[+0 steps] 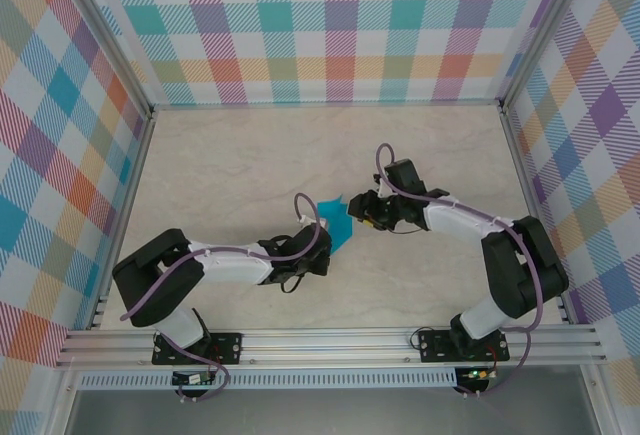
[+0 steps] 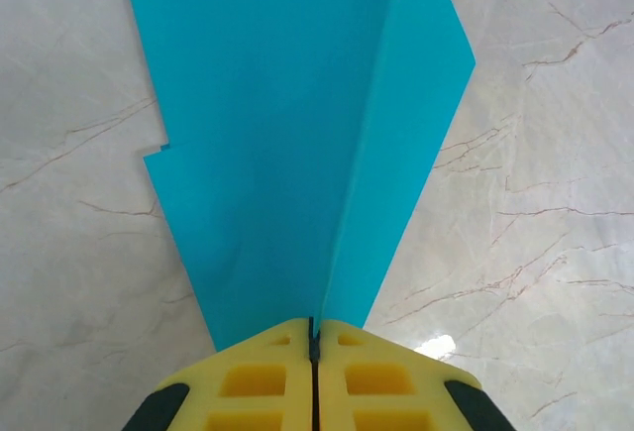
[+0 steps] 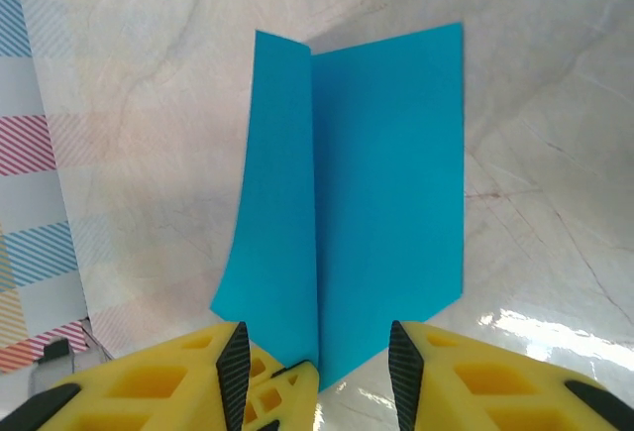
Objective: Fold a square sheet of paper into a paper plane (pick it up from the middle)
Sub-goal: Fourth fold the wing at the center of the table.
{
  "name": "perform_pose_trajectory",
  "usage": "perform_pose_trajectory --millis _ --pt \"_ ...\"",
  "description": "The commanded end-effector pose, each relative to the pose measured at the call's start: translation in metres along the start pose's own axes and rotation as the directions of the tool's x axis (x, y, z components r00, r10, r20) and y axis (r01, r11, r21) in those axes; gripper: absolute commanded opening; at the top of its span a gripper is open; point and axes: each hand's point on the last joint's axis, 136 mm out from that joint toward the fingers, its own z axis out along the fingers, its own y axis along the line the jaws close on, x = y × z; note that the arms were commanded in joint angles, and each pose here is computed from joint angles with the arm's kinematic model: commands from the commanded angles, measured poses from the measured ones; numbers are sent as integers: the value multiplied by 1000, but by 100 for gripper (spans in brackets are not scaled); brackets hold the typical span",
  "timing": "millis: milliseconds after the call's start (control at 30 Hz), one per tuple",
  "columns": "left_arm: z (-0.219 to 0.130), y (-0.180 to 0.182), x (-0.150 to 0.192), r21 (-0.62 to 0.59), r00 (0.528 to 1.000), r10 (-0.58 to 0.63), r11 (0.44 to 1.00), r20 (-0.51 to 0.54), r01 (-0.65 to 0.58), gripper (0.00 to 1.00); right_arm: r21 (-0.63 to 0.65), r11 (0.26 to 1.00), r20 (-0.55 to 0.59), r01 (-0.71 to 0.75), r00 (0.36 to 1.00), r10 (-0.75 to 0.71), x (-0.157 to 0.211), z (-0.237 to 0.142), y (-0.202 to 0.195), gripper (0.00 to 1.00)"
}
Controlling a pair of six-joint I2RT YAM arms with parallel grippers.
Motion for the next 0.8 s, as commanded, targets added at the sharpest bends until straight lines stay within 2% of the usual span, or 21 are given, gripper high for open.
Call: perform_pose_trajectory --millis 0,167,433,567,767 --pt "-7 -14 -9 148 999 -34 989 20 31 6 -29 999 -6 15 1000 -15 5 -4 4 41" --pt "-12 -15 -13 243 997 -75 968 20 68 6 -54 998 -33 9 999 -10 13 5 5 36" --pt "-12 -11 -15 326 992 -126 937 -21 126 5 -77 996 -75 37 996 -42 32 21 16 31" --pt "-10 -9 -14 362 987 -158 918 -39 161 4 -88 995 -100 43 994 -52 41 30 22 24" --pt "-5 -7 -10 397 981 -175 897 -83 194 3 -142 989 -118 42 991 -59 47 41 36 19"
